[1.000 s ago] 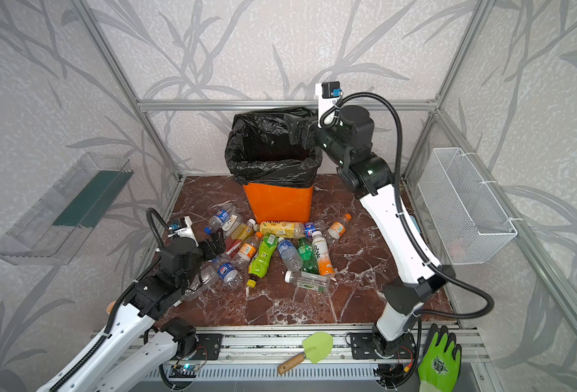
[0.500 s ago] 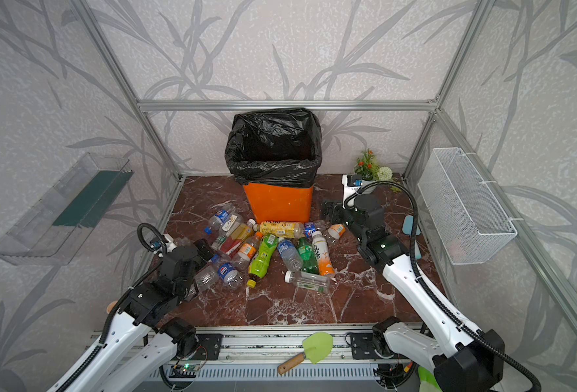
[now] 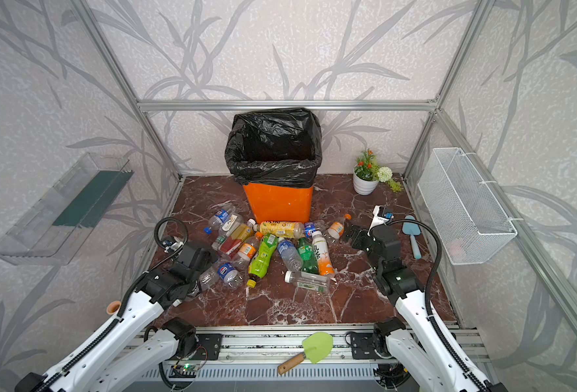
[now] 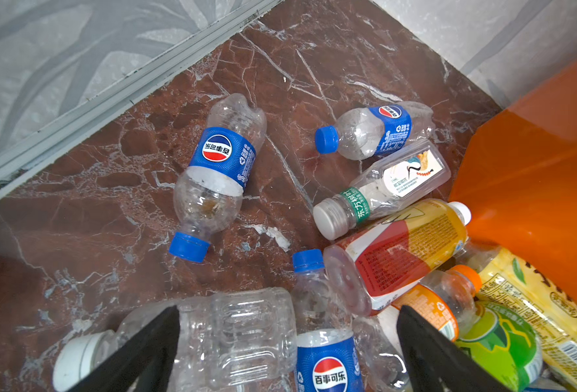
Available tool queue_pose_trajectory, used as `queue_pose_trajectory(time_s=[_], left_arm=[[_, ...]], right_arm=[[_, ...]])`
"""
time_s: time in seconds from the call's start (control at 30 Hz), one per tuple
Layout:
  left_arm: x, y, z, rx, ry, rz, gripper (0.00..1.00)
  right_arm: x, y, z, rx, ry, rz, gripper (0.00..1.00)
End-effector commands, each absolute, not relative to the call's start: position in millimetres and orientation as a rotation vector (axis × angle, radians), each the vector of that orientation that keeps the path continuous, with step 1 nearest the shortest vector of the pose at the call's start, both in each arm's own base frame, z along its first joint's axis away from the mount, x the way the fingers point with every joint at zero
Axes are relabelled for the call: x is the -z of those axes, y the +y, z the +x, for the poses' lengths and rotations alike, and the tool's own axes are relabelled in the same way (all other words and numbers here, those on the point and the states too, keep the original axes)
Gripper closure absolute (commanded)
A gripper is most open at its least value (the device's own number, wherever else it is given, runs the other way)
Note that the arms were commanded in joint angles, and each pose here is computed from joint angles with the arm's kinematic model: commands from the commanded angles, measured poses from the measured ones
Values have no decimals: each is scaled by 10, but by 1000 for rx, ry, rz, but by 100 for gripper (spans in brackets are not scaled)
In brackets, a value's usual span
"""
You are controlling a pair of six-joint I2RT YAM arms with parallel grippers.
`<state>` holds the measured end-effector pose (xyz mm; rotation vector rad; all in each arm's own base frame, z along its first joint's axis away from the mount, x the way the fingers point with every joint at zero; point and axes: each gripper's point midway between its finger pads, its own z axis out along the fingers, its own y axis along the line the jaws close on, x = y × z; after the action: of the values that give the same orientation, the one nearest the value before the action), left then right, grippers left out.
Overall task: Throw the plastic bottles in the bin
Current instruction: 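Return the right gripper to the pile while the left gripper reaches into the pile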
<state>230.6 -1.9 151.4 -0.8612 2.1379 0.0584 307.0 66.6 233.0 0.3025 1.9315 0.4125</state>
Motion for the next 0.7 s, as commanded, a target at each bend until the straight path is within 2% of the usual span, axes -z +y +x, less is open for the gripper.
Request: queue_pose_trajectory(time_s=[0.0,0.07,0.23,0.5,0.67], left_arm=[[-1592,-33,2332,-75,2161,-786,1],[-1574,-187,2415,3,2196,-729,1],[-1544,-746,2661,217,2315,-446,9],[-1556,-1381,2806,173,2392,-73,10],[-1335,-1754,2795,178,2489,101,10]], right_arm=[[-2249,681,3098,-444,1950,342,1],[-2222,718,3125,-467,1956,345,1],[-2188,762,3159,-498,1965,356,1],[-2192,716,3129,-486,1955,377,1],[-2182,720,3129,-494,1957,385,1]])
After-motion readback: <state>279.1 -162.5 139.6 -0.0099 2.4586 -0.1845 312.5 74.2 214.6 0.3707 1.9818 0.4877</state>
